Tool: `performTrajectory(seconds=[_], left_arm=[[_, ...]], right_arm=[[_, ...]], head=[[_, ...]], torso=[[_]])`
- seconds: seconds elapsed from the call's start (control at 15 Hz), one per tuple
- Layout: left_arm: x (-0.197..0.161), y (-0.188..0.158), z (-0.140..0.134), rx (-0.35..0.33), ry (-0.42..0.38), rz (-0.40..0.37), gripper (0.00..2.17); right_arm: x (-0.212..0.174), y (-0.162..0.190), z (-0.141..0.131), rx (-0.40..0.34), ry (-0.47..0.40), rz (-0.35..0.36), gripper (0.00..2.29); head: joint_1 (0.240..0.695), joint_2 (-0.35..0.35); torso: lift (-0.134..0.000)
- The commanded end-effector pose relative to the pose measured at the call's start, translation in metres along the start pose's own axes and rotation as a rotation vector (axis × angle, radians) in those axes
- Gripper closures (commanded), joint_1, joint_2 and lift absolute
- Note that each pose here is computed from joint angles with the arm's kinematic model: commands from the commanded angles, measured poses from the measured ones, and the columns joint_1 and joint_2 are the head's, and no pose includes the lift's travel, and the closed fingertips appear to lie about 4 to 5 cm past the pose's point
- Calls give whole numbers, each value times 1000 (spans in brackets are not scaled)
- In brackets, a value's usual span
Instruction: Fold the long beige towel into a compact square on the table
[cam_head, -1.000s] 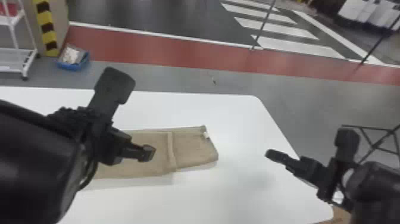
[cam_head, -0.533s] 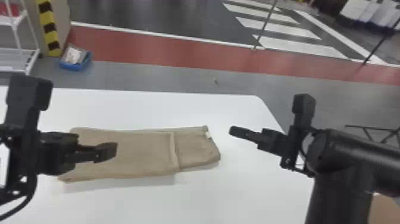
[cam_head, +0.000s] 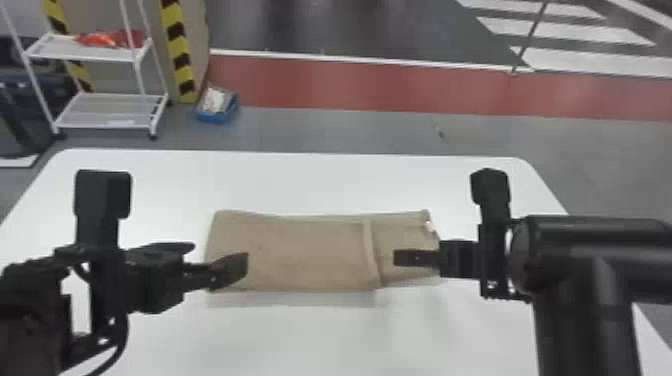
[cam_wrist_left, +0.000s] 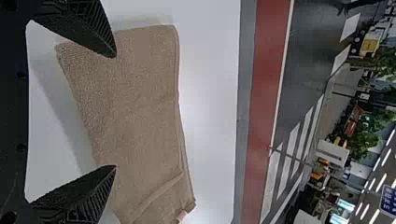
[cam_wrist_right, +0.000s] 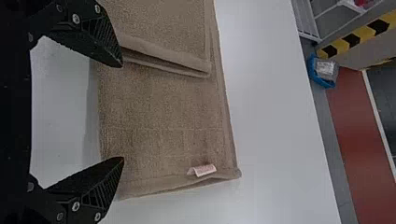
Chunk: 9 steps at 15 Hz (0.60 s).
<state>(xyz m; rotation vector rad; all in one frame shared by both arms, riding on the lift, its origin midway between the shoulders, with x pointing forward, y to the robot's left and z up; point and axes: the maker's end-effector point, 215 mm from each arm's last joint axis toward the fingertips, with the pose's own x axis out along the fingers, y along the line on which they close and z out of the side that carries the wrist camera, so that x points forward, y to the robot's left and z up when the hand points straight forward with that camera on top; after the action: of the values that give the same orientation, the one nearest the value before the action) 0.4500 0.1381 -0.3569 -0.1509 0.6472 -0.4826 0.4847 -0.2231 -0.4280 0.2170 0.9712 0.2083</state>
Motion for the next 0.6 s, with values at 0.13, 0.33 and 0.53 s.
performTrajectory(seconds=[0.13,0.33,0.53], left_arm=[[-8,0,-7,-5,-8,-2,33],[-10,-2,-7,-5,-15,-11,33],[-11,-1,-9,0,-21,-12,33]], right_arm=[[10,26,-2,-61,13,19,205],[19,31,20,-109,-35,17,205],[27,27,34,-116,-41,0,205]], head=[[695,-88],[695,-68],[695,-61]], torso=[[-124],[-124],[-124]])
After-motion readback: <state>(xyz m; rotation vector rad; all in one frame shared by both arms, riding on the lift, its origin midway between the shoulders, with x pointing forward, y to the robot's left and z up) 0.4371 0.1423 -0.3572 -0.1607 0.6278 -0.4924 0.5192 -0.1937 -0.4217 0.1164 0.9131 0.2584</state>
